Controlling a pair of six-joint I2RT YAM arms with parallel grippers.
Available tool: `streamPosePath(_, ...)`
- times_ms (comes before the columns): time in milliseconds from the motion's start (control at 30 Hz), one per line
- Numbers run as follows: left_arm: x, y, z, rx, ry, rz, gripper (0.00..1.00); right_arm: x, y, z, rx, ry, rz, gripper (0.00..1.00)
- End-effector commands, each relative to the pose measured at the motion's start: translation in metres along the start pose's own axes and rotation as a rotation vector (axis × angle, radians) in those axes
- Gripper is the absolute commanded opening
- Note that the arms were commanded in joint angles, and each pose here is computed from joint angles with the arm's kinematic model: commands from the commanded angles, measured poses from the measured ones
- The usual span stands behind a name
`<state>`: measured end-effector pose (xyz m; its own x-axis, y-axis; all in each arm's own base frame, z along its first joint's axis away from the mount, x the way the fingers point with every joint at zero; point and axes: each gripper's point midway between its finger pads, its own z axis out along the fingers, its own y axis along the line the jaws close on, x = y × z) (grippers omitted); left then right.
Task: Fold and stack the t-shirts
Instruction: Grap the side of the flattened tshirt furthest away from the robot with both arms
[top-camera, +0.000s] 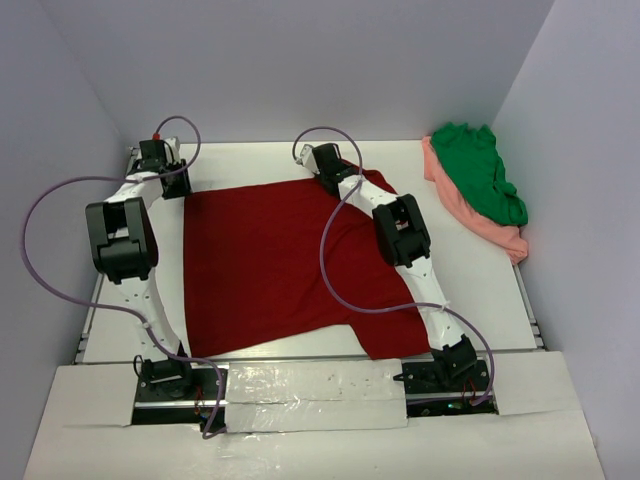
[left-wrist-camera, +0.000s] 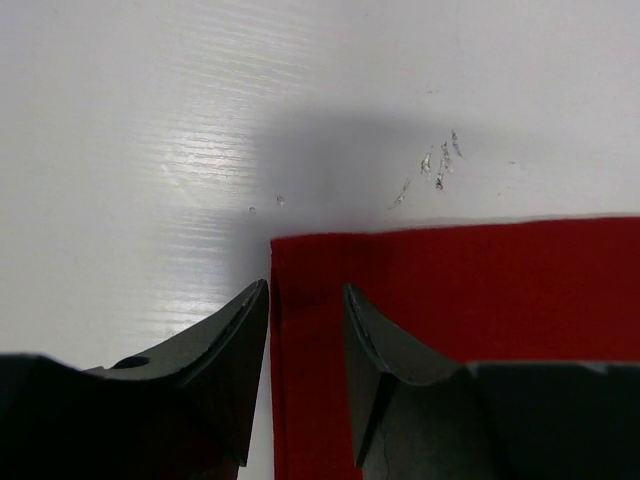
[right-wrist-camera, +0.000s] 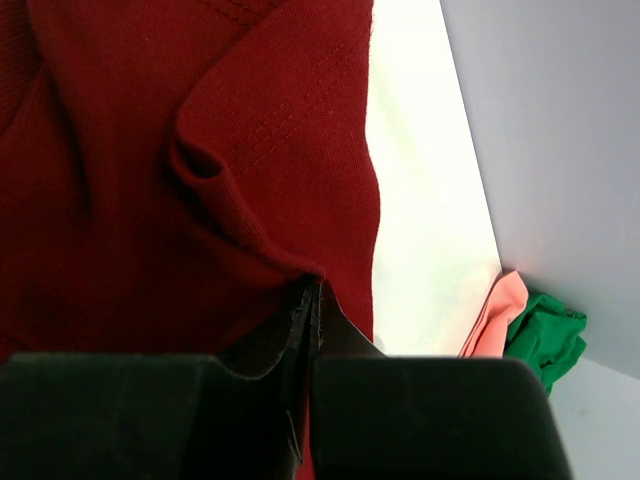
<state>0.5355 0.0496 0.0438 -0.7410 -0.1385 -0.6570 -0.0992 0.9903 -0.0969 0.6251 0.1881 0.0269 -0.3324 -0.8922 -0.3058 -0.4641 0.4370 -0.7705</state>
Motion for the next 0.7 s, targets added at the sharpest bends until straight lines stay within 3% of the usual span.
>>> streamPosePath(0,-0.052,-0.007,-0.039,-0.008,-0.164,-0.004,0.44,-0.002,-0.013,-0.008,0.008,-0.013,0.030,0.01)
streamPosePath(200,-0.050,-0.012,-0.051,0.012,-0.174,-0.003,0.44,-0.004,-0.014,-0.008,0.008,-0.015,0.032,0.00)
streamPosePath(667,-0.017,-0.012,-0.029,0.024,-0.038,-0.010,0.44,-0.004,-0.018,-0.009,0.015,-0.016,0.033,0.00)
